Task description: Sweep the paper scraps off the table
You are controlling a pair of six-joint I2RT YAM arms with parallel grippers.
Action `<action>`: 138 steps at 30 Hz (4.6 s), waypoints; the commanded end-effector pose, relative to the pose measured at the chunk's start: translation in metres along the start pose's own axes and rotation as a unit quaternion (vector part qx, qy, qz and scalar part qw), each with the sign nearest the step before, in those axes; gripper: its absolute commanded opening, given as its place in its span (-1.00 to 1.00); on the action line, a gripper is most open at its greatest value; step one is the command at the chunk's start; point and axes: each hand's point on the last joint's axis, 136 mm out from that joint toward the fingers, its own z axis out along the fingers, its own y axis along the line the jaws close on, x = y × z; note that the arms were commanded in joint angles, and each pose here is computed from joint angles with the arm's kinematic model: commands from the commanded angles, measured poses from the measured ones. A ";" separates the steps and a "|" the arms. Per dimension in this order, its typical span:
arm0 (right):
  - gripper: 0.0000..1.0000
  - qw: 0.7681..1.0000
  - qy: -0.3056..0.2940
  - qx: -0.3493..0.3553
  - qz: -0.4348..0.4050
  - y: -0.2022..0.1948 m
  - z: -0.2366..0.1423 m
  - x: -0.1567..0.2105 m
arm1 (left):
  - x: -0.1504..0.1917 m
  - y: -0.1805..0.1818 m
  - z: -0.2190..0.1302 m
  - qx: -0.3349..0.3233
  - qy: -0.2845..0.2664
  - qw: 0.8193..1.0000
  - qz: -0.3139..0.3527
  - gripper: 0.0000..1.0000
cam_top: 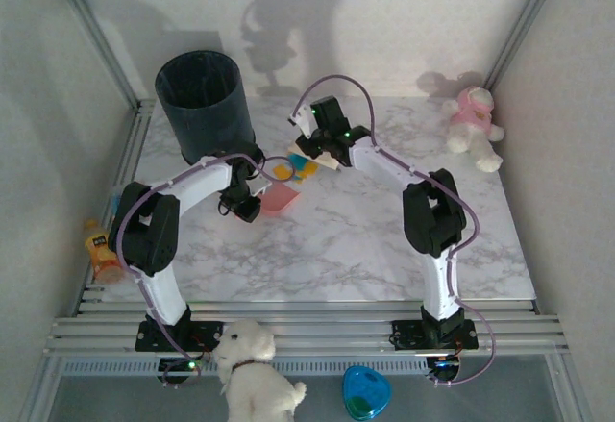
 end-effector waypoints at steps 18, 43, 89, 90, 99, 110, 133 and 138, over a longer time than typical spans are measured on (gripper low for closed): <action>-1.00 0.990 -0.041 0.088 0.106 -0.022 -0.055 -0.037 | 0.020 -0.018 0.000 0.020 0.041 0.998 0.047 -1.00; -1.00 0.977 0.006 0.093 0.192 -0.014 -0.018 -0.012 | 0.027 -0.023 -0.001 0.040 0.082 0.996 0.016 -1.00; -1.00 0.985 -0.019 0.011 0.171 0.027 -0.065 -0.040 | 0.021 -0.019 0.004 0.030 0.088 0.996 0.018 -1.00; -1.00 0.985 -0.022 0.014 0.172 0.025 -0.065 -0.041 | 0.021 -0.019 0.004 0.031 0.087 0.996 0.018 -1.00; -1.00 0.982 -0.023 0.021 0.185 0.014 -0.056 -0.044 | 0.020 -0.026 0.007 0.039 0.089 0.995 0.030 -1.00; -1.00 0.983 -0.009 -0.028 0.180 0.016 -0.019 -0.058 | 0.022 -0.025 0.006 0.033 0.089 0.995 0.027 -1.00; -1.00 0.981 0.101 -0.012 0.165 0.027 -0.026 0.015 | 0.016 -0.041 -0.001 0.032 0.066 0.995 0.064 -1.00; -1.00 0.980 0.113 0.010 0.166 0.025 -0.045 0.035 | 0.018 -0.054 0.001 0.038 0.076 0.993 0.081 -1.00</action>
